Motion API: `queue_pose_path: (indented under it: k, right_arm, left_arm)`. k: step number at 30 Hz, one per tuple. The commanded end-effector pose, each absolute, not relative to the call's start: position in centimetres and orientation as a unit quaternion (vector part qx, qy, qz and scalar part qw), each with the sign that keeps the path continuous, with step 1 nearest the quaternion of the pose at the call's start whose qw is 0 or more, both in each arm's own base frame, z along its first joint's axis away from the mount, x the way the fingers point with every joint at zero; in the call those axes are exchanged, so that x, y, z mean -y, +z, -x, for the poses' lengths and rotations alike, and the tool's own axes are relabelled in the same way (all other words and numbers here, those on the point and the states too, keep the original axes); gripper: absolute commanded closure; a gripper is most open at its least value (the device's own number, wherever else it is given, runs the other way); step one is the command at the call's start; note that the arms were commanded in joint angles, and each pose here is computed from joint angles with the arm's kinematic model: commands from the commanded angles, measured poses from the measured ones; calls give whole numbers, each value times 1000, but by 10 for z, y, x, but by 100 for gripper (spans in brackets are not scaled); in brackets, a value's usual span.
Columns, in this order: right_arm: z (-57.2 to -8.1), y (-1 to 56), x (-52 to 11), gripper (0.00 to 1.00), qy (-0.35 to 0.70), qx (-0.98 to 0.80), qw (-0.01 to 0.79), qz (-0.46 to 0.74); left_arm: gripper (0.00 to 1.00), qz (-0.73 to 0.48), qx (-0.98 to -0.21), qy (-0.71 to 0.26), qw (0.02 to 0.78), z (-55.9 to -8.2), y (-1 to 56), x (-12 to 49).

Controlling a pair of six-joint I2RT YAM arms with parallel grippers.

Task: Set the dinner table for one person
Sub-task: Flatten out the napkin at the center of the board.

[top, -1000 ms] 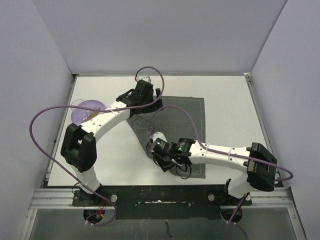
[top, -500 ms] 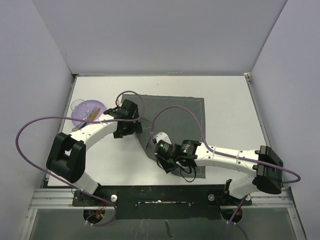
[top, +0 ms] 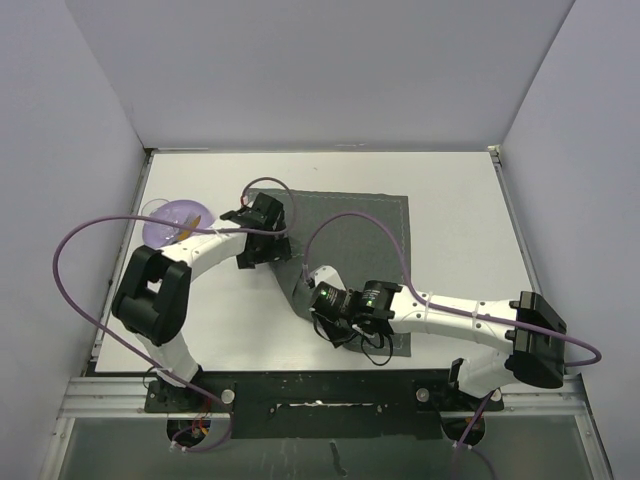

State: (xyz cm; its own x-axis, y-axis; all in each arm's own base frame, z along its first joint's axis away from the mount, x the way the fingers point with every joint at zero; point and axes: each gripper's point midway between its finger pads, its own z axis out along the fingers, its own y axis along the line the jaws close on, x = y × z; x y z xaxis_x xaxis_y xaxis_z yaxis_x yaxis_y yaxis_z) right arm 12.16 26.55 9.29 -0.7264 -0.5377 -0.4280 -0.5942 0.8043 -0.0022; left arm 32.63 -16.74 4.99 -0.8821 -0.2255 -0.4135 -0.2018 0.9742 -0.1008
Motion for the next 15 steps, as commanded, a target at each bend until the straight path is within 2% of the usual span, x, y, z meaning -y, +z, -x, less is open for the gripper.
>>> queue_pose_path:
  k: [1, 9, 13, 15]
  right_arm:
    - [-127, 98, -267, 62, 65, -925, 228, 296]
    - [-129, 96, -268, 63, 57, -926, 225, 297]
    - [-130, 95, -269, 62, 56, -927, 223, 298]
    - [-130, 94, -269, 63, 54, -927, 222, 297]
  left_arm:
    - [17, 110, -963, -54, 239, -351, 52, 175]
    - [31, 110, -965, -62, 229, -354, 39, 175]
    - [45, 105, -965, -73, 229, -356, 38, 179]
    - [56, 100, -966, -76, 227, -357, 37, 180]
